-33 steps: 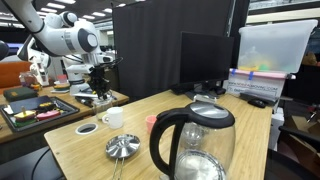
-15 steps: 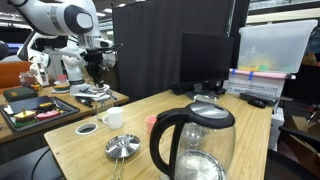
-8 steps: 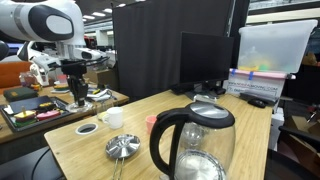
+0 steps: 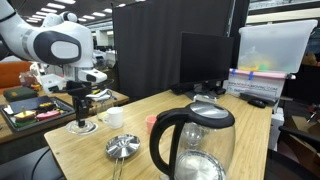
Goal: Remove the lid from the jar and put it on the table
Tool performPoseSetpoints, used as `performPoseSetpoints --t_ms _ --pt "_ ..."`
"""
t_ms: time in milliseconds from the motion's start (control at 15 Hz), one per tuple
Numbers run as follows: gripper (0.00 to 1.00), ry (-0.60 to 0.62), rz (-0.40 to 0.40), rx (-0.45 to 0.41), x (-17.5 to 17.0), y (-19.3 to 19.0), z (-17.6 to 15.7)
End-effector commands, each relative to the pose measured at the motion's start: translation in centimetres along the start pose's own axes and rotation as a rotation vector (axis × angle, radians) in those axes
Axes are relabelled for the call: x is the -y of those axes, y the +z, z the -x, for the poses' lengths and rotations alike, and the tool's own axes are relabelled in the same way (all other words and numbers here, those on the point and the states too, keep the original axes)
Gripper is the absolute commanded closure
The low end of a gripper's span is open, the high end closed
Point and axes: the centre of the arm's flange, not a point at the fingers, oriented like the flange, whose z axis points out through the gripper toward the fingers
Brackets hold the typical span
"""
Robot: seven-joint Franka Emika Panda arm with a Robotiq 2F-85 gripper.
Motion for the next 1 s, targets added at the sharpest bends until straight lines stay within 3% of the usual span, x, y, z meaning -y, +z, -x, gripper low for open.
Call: performPoseSetpoints --t_ms 0,67,133,200,333,600,667,800,933 --pt "0.92 0.022 -0.045 0.024 0.6 2.5 -2.4" --pt "0.92 0.026 -0.050 0.034 0.7 3.0 -2.7" --pt "0.43 0.032 -0.055 0.044 0.9 3.2 -2.8" --pt "0.42 0.034 -0.056 0.049 1.0 3.4 -3.0" --pt "0.31 0.022 -0.042 0.032 1.2 2.7 -3.1" --pt "0.03 -0.042 -0.126 -0.018 3.0 -2.6 -2.6" --pt "0.20 -0.006 -0.091 -0.023 2.9 -0.4 -3.5" --pt "0.06 -0.030 -0.114 -0.040 3.7 -2.5 -2.9" --pt "0.03 -0.033 -0.112 -0.037 3.5 -2.6 -2.7"
